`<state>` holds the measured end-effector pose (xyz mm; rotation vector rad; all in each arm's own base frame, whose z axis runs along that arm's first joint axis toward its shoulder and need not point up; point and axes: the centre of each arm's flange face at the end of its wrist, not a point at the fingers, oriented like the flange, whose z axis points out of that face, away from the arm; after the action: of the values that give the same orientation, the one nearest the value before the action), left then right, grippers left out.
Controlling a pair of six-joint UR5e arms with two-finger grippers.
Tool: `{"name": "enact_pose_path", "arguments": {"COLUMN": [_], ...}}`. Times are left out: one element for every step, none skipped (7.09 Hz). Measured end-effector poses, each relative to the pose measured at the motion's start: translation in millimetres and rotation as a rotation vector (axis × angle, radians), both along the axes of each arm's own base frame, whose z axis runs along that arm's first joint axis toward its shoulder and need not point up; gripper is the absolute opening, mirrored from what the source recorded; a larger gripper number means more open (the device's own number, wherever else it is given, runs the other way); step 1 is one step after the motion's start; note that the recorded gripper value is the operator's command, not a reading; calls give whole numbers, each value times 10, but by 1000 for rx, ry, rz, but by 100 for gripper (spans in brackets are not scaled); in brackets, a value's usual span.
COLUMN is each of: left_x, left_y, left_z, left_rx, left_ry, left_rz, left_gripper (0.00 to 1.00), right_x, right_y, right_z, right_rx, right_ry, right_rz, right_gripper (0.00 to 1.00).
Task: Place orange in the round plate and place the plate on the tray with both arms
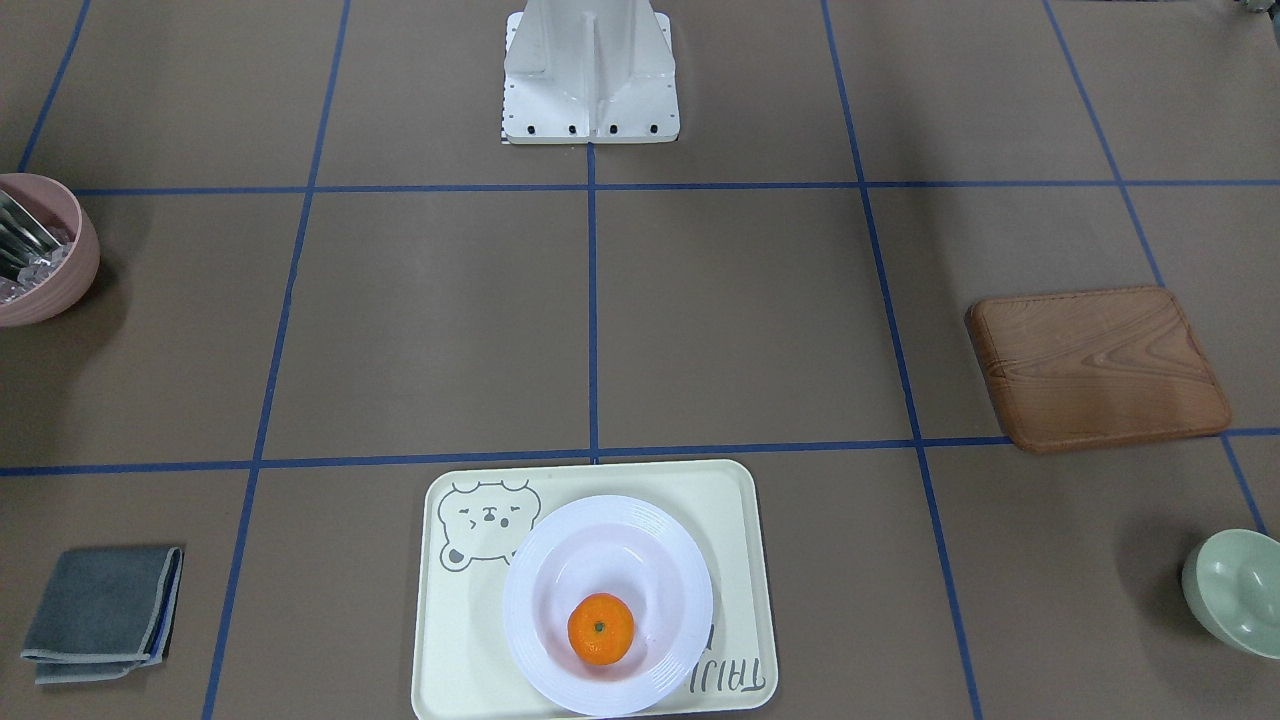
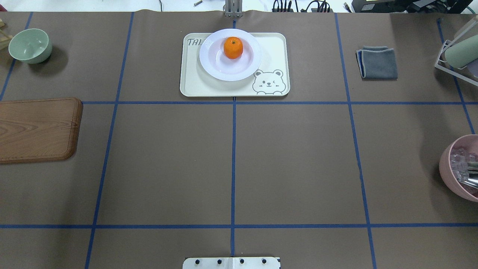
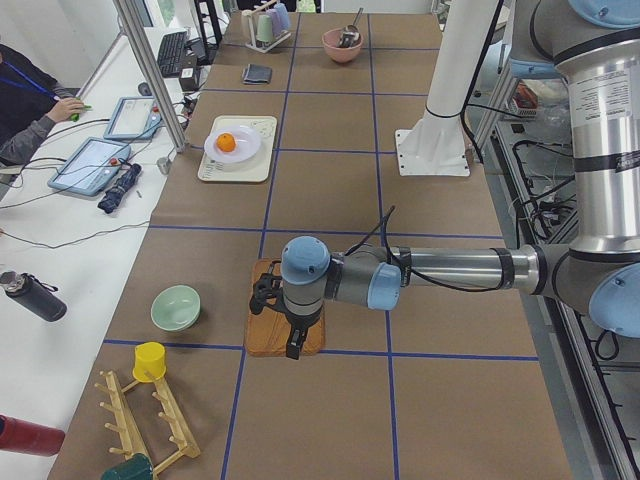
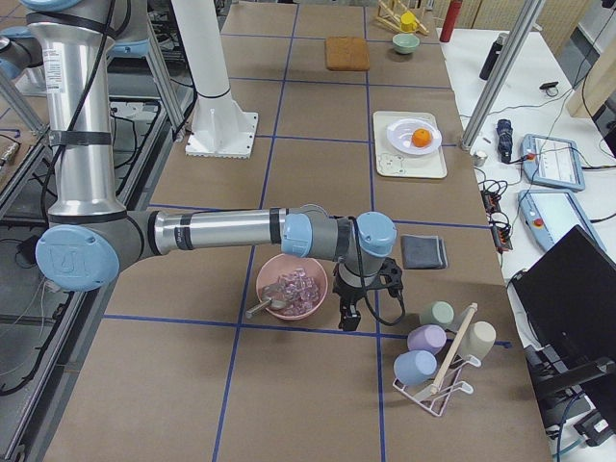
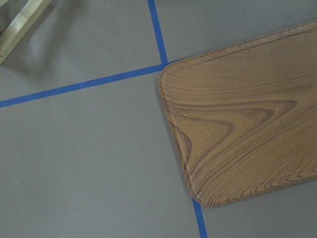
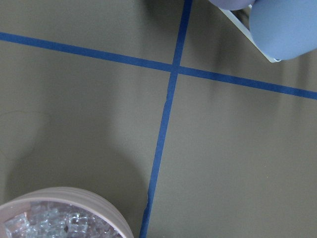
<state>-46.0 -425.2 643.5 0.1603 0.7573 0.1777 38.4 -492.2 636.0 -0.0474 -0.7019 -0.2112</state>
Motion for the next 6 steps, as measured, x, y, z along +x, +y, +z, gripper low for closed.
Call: {"name": "enact_pose_path", "arguments": {"left_x": [0,0,0,0,1,2], "left_y": [1,2,2,2,2,7], "left_z": [2,4,7,6,6,19], "left_rx": [0,-1,-3,-2,-2,-5], "left_ry": [0,0,0,0,1,2], "left_rz": [0,0,0,0,1,1], "left_gripper": [98,98,98,98,98,98], "right_x": [3,4,4,4,4,3], "right_y": [-17,-30,-29,-32,-36,-40], "right_z": [-20,-59,-110,-162,-191,-209], "right_rx": [7,15,24,34,40,43], "right_ry": [5,6,6,6,6,4], "right_rz": [0,3,5,6,7,7], "right_gripper": [100,100,100,100,100,100]}}
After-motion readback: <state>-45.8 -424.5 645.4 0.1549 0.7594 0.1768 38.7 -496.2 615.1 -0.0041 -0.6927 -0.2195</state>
